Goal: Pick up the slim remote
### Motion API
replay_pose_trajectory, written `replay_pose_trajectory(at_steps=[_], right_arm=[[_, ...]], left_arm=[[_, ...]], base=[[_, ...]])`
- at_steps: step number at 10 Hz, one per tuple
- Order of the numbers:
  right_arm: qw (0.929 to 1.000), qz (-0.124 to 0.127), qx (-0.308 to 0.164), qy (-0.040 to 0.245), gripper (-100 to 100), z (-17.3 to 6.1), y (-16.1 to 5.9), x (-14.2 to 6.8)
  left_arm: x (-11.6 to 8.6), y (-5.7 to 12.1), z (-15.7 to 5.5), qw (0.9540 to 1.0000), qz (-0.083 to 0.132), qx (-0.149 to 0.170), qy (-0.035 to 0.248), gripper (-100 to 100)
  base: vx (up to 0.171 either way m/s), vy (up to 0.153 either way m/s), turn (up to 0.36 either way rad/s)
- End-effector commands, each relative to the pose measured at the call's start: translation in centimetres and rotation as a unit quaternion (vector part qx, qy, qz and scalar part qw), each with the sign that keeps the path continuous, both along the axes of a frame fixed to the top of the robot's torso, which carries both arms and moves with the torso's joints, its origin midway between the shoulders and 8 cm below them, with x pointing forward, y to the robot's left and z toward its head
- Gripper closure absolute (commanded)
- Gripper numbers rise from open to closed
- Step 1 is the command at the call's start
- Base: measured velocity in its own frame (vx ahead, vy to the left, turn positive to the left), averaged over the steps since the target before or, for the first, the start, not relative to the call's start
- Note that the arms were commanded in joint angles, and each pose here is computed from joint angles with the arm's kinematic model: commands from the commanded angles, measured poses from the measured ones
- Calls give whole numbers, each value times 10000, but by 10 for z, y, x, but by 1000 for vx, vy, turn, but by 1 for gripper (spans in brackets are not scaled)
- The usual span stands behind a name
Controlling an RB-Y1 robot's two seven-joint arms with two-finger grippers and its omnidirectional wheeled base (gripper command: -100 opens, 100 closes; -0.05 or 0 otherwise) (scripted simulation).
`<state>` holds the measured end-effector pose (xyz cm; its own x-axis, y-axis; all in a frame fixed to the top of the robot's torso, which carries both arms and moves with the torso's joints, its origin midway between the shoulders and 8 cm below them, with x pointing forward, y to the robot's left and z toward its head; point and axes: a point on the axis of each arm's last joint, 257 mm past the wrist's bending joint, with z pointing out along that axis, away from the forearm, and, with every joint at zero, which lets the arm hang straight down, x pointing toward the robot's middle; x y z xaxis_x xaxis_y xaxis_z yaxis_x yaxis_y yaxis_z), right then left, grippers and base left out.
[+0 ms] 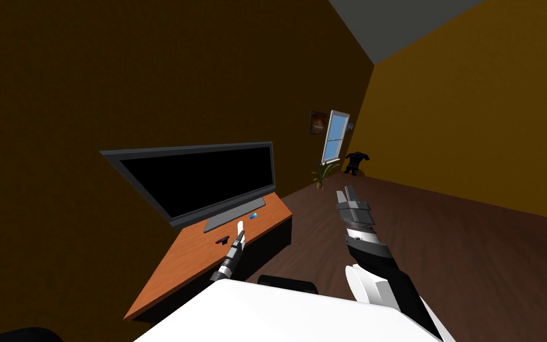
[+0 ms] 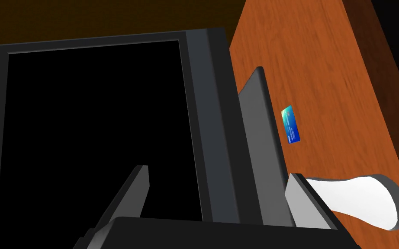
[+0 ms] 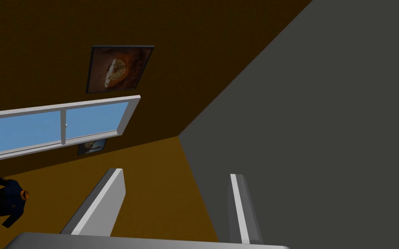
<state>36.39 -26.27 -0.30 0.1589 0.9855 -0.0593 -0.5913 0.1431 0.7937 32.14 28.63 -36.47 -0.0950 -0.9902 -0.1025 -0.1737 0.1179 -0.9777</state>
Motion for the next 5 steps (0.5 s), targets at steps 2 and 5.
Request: replay_pose_trajectory(at_steps=[2, 5], right_arm=[[10000, -1, 0, 0, 0, 0, 0, 0], [10000, -1, 0, 1, 0, 0, 0, 0]], left_arm=[[-29, 10, -38, 9989, -89, 75, 465, -100], [-54, 22, -71, 9957, -110, 164, 903, -100]], base=[[4, -25, -126], [4, -23, -76]])
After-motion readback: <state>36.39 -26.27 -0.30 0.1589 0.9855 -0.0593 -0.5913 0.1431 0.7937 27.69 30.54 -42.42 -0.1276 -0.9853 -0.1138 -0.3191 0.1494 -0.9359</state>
